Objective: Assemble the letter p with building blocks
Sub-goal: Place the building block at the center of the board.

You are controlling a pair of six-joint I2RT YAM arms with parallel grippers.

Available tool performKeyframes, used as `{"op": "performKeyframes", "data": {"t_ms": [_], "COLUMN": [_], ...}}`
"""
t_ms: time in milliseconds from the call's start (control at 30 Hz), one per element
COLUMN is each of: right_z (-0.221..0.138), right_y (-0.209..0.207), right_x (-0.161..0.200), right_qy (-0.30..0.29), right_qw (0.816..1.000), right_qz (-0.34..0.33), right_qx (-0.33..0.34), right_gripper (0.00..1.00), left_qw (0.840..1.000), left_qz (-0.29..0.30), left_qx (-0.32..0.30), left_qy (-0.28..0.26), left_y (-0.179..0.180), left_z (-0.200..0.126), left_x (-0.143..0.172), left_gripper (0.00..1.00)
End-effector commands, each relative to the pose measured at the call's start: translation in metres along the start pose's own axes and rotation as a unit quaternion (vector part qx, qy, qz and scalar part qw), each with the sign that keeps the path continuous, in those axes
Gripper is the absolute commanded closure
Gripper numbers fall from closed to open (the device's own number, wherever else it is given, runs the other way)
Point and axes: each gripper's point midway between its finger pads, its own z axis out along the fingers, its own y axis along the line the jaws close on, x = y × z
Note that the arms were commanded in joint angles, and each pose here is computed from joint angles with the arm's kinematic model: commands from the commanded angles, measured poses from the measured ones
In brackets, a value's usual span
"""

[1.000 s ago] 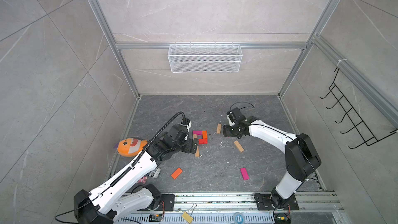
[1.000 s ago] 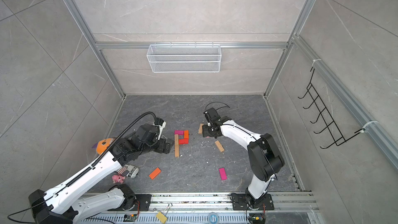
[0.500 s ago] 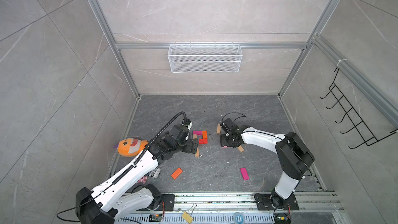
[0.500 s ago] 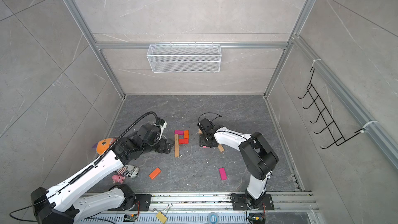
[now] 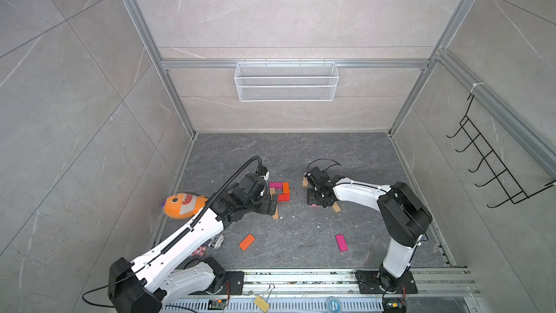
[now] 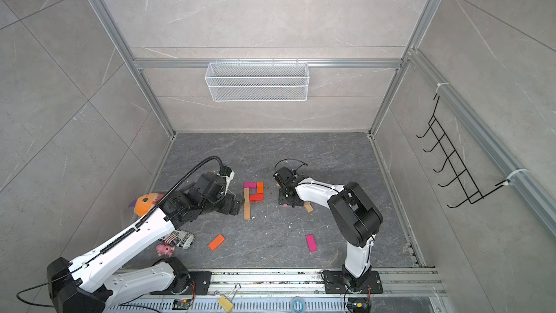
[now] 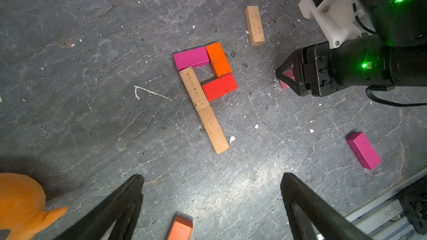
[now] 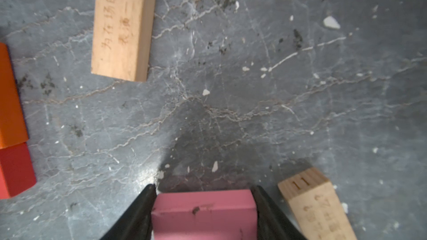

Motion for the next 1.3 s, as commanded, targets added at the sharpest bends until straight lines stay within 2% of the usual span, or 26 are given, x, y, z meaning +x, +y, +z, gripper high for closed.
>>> {"op": "performKeyframes", "data": {"t_ms": [0, 433, 967, 1133, 1267], "right_z": [0.009, 0.012, 0.010, -0.003, -0.027], "right_y": [0.000, 0.011, 0.015, 0.019, 0.023], "right_x": [0.003, 0.008, 0.006, -0.003, -0.013], "right_qy": [0.003, 0.004, 0.005, -0.009, -0.029], "right_qw": [1.000, 1.000, 1.000, 1.000, 0.999], "right_qz": [0.009, 0.000, -0.002, -0.006, -0.011], "right_qx": [0.014, 0.021, 0.018, 0.006, -0.011], "right_gripper": [0.44, 0.41, 0.24, 0.19, 0.15], "left_qw": [1.000, 1.000, 1.000, 1.000, 1.000], "left_qz": [0.000, 0.001, 0.001, 0.001, 0.001], "left_qx": [0.006, 0.010, 0.008, 0.008, 0.008], "left_qy": [-0.014, -0.011, -0.005, -0.005, -0.005], "left_y": [-0.003, -0.004, -0.004, -0.004, -0.004], "left_z": [-0.009, -0.009, -0.006, -0.006, -0.006], "left_x": [-0.013, -0.012, -0.011, -0.010, -0.011], "left_gripper": [0.04, 0.04, 0.04, 0.04, 0.04]}}
